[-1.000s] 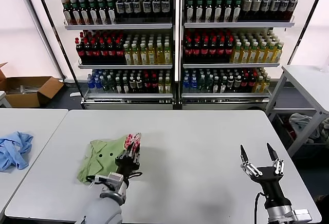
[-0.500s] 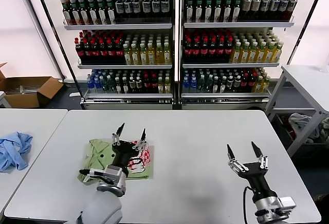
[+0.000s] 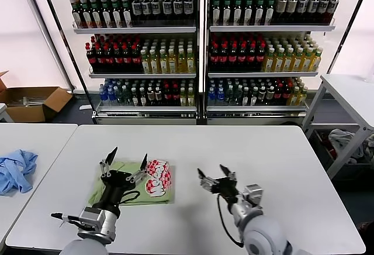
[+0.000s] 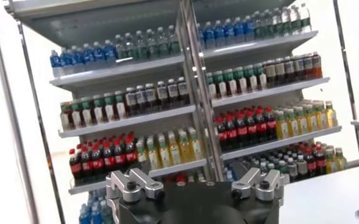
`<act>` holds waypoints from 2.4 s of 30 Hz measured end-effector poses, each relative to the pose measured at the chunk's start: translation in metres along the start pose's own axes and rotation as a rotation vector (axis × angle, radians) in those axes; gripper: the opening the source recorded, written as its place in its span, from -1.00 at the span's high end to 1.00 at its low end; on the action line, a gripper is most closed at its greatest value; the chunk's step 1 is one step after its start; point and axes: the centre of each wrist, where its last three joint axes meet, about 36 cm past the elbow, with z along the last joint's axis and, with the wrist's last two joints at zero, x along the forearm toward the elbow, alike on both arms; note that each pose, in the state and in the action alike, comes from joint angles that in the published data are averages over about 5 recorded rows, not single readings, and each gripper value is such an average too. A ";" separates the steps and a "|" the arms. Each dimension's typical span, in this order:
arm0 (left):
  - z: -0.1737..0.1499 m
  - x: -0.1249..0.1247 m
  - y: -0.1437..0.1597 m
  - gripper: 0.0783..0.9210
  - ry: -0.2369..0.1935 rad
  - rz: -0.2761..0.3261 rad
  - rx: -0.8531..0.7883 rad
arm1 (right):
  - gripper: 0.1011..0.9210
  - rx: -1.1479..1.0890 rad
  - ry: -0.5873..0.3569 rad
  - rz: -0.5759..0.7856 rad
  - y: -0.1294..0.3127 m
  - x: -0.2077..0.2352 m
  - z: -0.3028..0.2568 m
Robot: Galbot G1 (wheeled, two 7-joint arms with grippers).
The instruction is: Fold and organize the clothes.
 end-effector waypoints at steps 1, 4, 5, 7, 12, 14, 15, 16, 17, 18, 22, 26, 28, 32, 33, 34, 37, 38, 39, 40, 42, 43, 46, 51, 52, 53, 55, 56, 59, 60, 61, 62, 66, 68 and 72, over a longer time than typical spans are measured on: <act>0.000 0.002 0.000 -0.77 0.003 0.000 0.002 | -0.76 -0.001 0.020 -0.014 0.004 -0.006 0.000; 0.001 0.007 0.002 -0.77 0.008 0.000 0.007 | -0.76 -0.002 0.075 -0.047 0.015 -0.023 0.004; 0.001 0.008 0.002 -0.77 0.009 0.000 0.008 | -0.76 -0.001 0.092 -0.056 0.017 -0.029 0.005; 0.001 0.009 0.003 -0.77 0.010 -0.001 0.007 | -0.76 0.002 0.119 -0.072 0.022 -0.039 0.007; 0.002 0.013 0.006 -0.77 0.016 -0.005 0.006 | -0.76 0.012 0.161 -0.103 0.031 -0.062 0.009; 0.003 0.014 0.006 -0.77 0.018 -0.007 0.006 | -0.76 0.016 0.171 -0.110 0.033 -0.072 0.010; 0.004 0.014 0.006 -0.77 0.019 -0.008 0.007 | -0.76 0.018 0.175 -0.111 0.034 -0.076 0.011; 0.004 0.015 0.006 -0.77 0.020 -0.008 0.006 | -0.75 0.020 0.178 -0.112 0.035 -0.081 0.011; 0.004 0.015 0.006 -0.77 0.020 -0.009 0.006 | -0.75 0.020 0.182 -0.112 0.036 -0.086 0.013; 0.004 0.016 0.007 -0.77 0.021 -0.010 0.005 | -0.73 0.021 0.187 -0.112 0.038 -0.091 0.014; 0.003 0.018 0.009 -0.77 0.021 -0.014 -0.002 | -0.52 0.022 0.206 -0.115 0.043 -0.108 0.020; 0.004 0.019 0.009 -0.77 0.024 -0.018 -0.003 | -0.25 0.024 0.216 -0.118 0.047 -0.121 0.026; 0.004 0.019 0.009 -0.77 0.024 -0.019 -0.003 | -0.10 0.023 0.220 -0.120 0.049 -0.126 0.028; 0.005 0.019 0.007 -0.77 0.026 -0.016 -0.001 | 0.18 0.025 0.224 -0.126 0.054 -0.132 0.033; 0.005 0.019 0.007 -0.77 0.027 -0.015 -0.001 | 0.24 0.025 0.224 -0.128 0.055 -0.133 0.034; 0.005 0.019 0.007 -0.77 0.028 -0.014 0.000 | 0.33 0.026 0.224 -0.129 0.057 -0.134 0.035; 0.006 0.020 0.006 -0.77 0.032 -0.012 0.002 | 0.54 0.027 0.222 -0.131 0.060 -0.137 0.036; 0.006 0.020 0.006 -0.77 0.033 -0.012 0.002 | 0.60 0.028 0.220 -0.131 0.060 -0.137 0.036; 0.006 0.020 0.006 -0.77 0.034 -0.012 0.003 | 0.66 0.030 0.218 -0.129 0.060 -0.138 0.035; 0.006 0.021 0.006 -0.77 0.035 -0.012 0.004 | 0.75 0.032 0.216 -0.127 0.060 -0.137 0.035; 0.006 0.022 0.006 -0.77 0.036 -0.015 0.004 | 0.85 0.038 0.211 -0.123 0.058 -0.136 0.034; 0.006 0.022 0.006 -0.77 0.036 -0.018 0.004 | 0.89 0.041 0.208 -0.121 0.057 -0.134 0.033; 0.005 0.023 0.007 -0.77 0.037 -0.026 0.002 | 0.92 0.053 0.195 -0.111 0.047 -0.127 0.029; 0.006 0.023 0.008 -0.77 0.039 -0.033 0.002 | 0.92 0.071 0.173 -0.074 0.016 -0.106 0.018; 0.006 0.023 0.008 -0.77 0.039 -0.033 0.002 | 0.92 0.075 0.168 -0.063 0.009 -0.101 0.016; 0.006 0.023 0.007 -0.77 0.040 -0.032 0.002 | 0.92 0.080 0.163 -0.051 0.001 -0.095 0.014; 0.006 0.022 0.007 -0.77 0.041 -0.030 0.003 | 0.92 0.091 0.154 -0.024 -0.015 -0.084 0.011; 0.006 0.022 0.006 -0.77 0.042 -0.029 0.004 | 0.92 0.097 0.150 -0.009 -0.022 -0.079 0.010; 0.007 0.022 0.005 -0.77 0.045 -0.028 0.006 | 0.87 0.114 0.132 0.034 -0.040 -0.066 0.007; 0.007 0.022 0.005 -0.77 0.046 -0.027 0.006 | 0.83 0.120 0.125 0.046 -0.045 -0.062 0.006; 0.007 0.023 0.005 -0.77 0.047 -0.028 0.006 | 0.76 0.125 0.118 0.057 -0.050 -0.058 0.005; 0.007 0.023 0.005 -0.77 0.047 -0.029 0.004 | 0.68 0.131 0.111 0.067 -0.054 -0.054 0.003; 0.006 0.025 0.008 -0.77 0.047 -0.037 -0.001 | 0.39 0.160 0.075 0.112 -0.068 -0.037 0.000; 0.005 0.026 0.009 -0.77 0.046 -0.039 -0.001 | 0.24 0.180 0.045 0.138 -0.074 -0.028 -0.001; 0.004 0.027 0.010 -0.77 0.048 -0.030 0.002 | -0.04 0.222 -0.048 0.188 -0.081 -0.006 -0.002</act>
